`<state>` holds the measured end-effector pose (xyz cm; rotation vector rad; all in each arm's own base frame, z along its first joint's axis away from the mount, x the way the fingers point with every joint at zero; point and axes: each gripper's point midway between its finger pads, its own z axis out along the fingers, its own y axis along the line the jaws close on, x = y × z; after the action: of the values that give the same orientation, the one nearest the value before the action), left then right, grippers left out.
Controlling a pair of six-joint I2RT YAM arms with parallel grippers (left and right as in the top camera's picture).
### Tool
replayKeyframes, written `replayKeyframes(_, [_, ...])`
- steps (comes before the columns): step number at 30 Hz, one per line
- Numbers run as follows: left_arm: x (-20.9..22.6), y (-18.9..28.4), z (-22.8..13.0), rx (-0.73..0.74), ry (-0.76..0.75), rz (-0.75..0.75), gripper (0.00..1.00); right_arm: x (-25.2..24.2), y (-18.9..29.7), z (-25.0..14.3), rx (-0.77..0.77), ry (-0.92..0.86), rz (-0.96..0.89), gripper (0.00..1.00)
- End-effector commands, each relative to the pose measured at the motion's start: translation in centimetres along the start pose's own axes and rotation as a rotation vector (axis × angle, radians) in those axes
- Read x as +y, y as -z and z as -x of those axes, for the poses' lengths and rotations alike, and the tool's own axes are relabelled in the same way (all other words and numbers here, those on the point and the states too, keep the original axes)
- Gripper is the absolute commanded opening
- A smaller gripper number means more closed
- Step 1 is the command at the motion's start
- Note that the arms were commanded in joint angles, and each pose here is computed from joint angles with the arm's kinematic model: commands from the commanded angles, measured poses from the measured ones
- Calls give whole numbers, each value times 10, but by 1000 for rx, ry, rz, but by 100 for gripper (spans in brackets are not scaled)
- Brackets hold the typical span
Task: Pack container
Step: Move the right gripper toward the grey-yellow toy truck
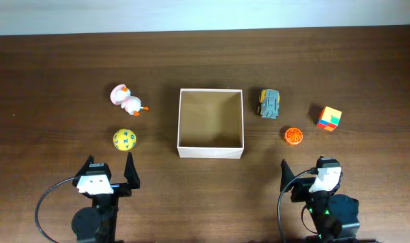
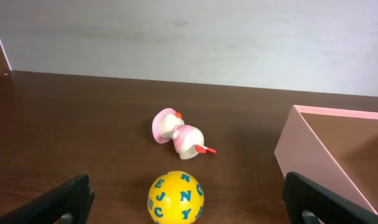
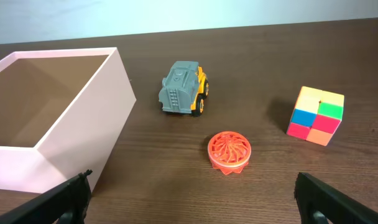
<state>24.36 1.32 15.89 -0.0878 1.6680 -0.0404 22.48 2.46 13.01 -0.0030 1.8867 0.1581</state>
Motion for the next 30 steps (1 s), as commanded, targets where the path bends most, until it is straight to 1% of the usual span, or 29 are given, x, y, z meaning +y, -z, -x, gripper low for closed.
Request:
replayKeyframes(1, [0,0,-1,-4,-19,2,99,0,0,-1,-4,-1,6,99])
replayKeyframes(16, [0,0,-1,-4,-19,2,99,0,0,0,-8,-1,1,99])
replayKeyframes(20, [0,0,-1,-4,-19,2,99,-7,0,18,-83,-3,-40,99])
replayKeyframes(22, [0,0,-1,-4,-19,2,99,-6,1,20,-90,-10,-32,99])
replayKeyframes(25, [0,0,-1,-4,-19,2,99,-7,1,23,-104,-68,-39,99])
replayKeyframes(30, [0,0,-1,-4,-19,2,99,-5,11,53,-196,-97,-33,99])
